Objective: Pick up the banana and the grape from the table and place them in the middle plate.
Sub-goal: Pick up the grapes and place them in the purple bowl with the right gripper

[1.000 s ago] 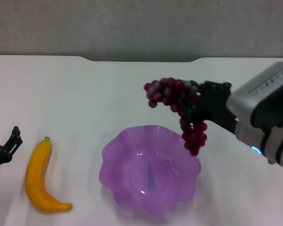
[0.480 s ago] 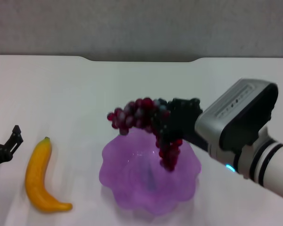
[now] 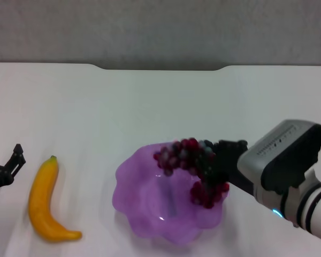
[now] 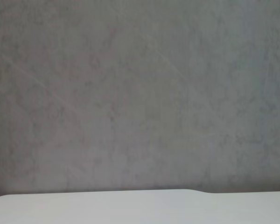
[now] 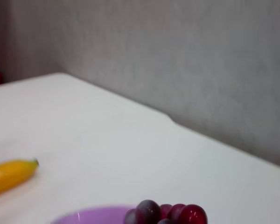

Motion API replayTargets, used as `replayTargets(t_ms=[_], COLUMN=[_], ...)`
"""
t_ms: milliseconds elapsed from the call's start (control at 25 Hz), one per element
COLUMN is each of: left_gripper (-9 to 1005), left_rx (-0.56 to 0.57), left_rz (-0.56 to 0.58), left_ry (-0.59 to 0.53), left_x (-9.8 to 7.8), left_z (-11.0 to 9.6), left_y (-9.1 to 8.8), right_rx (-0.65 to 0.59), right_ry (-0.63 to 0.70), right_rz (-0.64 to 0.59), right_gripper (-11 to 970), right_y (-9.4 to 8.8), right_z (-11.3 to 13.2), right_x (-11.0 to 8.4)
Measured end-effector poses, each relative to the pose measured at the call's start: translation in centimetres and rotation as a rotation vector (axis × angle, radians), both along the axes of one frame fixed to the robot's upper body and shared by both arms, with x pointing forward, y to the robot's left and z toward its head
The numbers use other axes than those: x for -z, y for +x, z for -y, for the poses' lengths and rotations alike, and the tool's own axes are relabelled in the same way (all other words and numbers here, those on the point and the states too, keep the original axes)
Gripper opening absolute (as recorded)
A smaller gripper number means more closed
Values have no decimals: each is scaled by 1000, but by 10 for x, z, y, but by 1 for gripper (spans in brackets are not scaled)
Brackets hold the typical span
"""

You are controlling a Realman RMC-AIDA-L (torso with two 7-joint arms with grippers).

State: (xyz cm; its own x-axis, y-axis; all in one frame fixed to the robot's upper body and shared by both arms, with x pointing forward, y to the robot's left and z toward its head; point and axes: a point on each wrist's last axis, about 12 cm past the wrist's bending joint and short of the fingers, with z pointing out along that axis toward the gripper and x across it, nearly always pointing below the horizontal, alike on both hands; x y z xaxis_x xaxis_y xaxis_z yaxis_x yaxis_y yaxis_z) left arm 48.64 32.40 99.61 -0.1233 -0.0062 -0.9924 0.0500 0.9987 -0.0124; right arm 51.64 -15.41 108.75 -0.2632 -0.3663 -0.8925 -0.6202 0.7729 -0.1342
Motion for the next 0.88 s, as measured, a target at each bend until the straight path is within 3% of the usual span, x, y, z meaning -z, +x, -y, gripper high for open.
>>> replayTargets(t_ms=[400,880], left_gripper=[856,854], left_rx=[1,2], left_rz=[0,-4], left_ry=[-1,-1], left_x=[0,1], left_z=[1,1], left_y=[1,0], right_rx=[46,82], right_ry=[-29,-15], right_rz=[-73,7], right_gripper=[243,239], right_y=[0,11], right_z=[15,20], right_x=[24,18])
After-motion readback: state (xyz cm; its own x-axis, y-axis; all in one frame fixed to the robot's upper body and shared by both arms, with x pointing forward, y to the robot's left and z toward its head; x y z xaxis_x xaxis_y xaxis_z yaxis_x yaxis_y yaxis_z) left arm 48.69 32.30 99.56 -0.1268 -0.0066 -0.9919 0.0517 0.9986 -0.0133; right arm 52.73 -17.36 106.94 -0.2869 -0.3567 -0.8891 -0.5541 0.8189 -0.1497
